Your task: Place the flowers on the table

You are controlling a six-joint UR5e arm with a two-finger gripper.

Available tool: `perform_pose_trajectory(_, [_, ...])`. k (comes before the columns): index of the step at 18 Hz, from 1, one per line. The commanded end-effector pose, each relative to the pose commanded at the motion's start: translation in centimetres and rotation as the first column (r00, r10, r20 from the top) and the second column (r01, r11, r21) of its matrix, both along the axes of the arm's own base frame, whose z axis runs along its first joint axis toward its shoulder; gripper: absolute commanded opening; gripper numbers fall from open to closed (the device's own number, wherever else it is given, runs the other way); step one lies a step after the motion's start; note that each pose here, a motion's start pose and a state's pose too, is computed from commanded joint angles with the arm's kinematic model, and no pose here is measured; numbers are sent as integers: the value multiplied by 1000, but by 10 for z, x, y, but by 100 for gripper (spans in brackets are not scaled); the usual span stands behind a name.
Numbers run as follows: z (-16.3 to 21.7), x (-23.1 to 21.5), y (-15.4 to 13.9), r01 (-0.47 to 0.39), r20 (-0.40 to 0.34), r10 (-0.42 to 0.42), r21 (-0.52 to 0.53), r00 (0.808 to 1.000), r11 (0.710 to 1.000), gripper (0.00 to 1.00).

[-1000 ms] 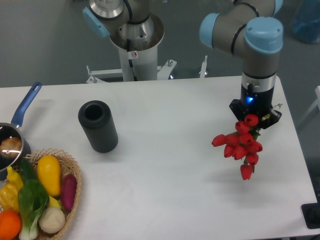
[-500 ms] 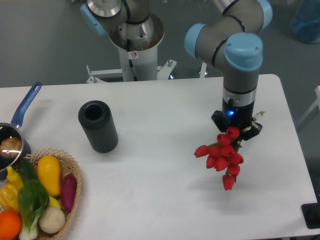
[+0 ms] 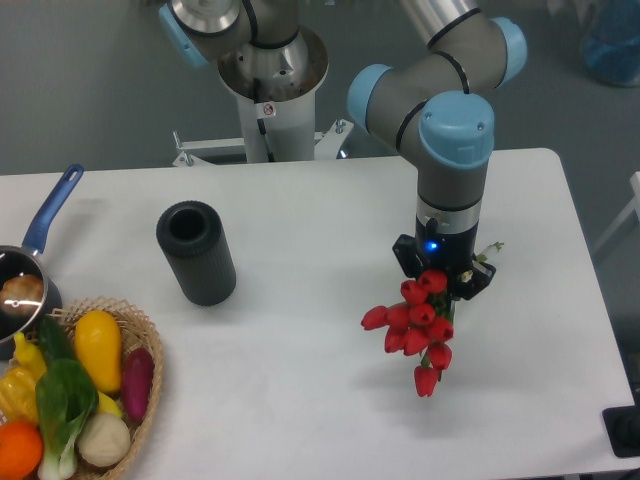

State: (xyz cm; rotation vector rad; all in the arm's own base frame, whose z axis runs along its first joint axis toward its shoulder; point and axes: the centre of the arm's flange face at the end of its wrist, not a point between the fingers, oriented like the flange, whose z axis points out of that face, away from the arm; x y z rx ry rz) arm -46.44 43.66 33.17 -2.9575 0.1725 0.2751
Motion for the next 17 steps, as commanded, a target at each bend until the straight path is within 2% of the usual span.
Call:
perform_pose_trajectory(6, [2, -6, -10, -10, -12, 10, 2, 1000, 1000, 100])
perform_pose_trajectory(10, [4, -24, -32, -43, -18, 43, 8, 999, 999, 100])
perform_pose_trajectory(15, [0, -49, -60, 70, -48, -71, -29, 996, 997, 100])
perform_pose_trajectory(17, [-4, -57, -69, 64, -45, -65, -31, 997, 997, 100])
